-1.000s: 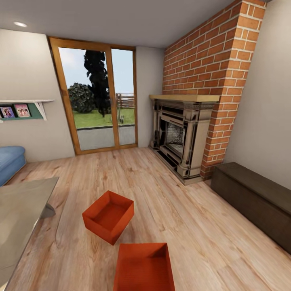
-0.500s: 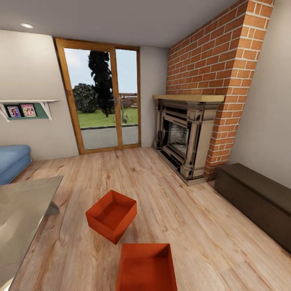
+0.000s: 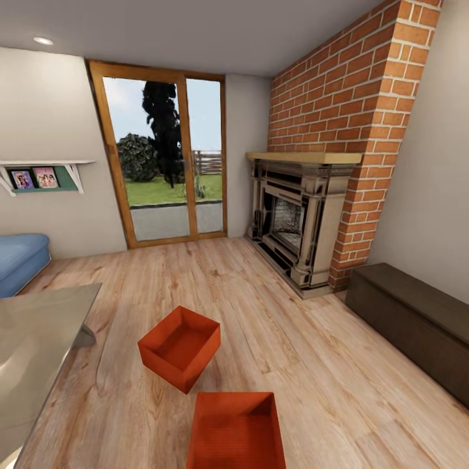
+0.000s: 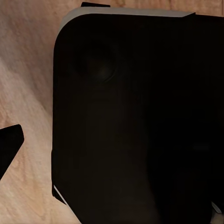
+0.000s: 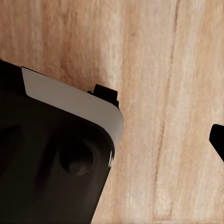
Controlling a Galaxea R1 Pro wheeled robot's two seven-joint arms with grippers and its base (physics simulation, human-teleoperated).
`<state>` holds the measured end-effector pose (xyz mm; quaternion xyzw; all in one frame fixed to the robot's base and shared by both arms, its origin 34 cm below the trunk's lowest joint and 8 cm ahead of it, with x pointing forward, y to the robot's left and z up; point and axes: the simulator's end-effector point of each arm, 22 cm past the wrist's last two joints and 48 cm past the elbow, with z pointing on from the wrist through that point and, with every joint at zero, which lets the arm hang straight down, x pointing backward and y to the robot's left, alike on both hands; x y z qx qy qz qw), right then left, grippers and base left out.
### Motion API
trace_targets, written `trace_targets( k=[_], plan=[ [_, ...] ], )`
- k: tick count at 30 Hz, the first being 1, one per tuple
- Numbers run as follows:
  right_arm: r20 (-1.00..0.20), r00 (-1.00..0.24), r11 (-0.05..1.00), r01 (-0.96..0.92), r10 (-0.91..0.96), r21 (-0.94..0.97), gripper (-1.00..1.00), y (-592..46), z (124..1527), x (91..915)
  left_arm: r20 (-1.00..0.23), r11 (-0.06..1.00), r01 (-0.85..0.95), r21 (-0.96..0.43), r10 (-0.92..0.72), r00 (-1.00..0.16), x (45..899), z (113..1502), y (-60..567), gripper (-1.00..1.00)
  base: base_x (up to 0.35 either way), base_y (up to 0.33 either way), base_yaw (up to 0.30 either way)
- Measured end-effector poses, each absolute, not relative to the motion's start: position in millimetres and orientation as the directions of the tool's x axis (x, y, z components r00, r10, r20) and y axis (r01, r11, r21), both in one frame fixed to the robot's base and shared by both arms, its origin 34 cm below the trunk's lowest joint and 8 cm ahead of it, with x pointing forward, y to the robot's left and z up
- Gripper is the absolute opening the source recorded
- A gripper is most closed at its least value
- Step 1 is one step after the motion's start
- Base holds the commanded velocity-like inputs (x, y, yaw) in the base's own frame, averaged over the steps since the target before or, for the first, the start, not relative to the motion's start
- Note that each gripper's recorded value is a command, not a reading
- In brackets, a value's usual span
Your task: Move the two storage containers from the living room to the garage. In the garage, place one container on the floor and stack the other container on top of it (either order is fine).
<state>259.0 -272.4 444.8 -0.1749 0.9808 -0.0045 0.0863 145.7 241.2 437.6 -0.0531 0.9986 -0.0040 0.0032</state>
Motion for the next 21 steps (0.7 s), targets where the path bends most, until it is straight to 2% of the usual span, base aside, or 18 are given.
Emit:
trace_targets(
  k=[21],
  plan=[
    [-0.134,-0.936,0.945,-0.327,-0.324,-0.001,1.00,-258,441,244,0.026,0.996,-0.094,0.008,-0.094,-0.995,133,438,252,1.00,0.000,0.000,0.000]
  ],
)
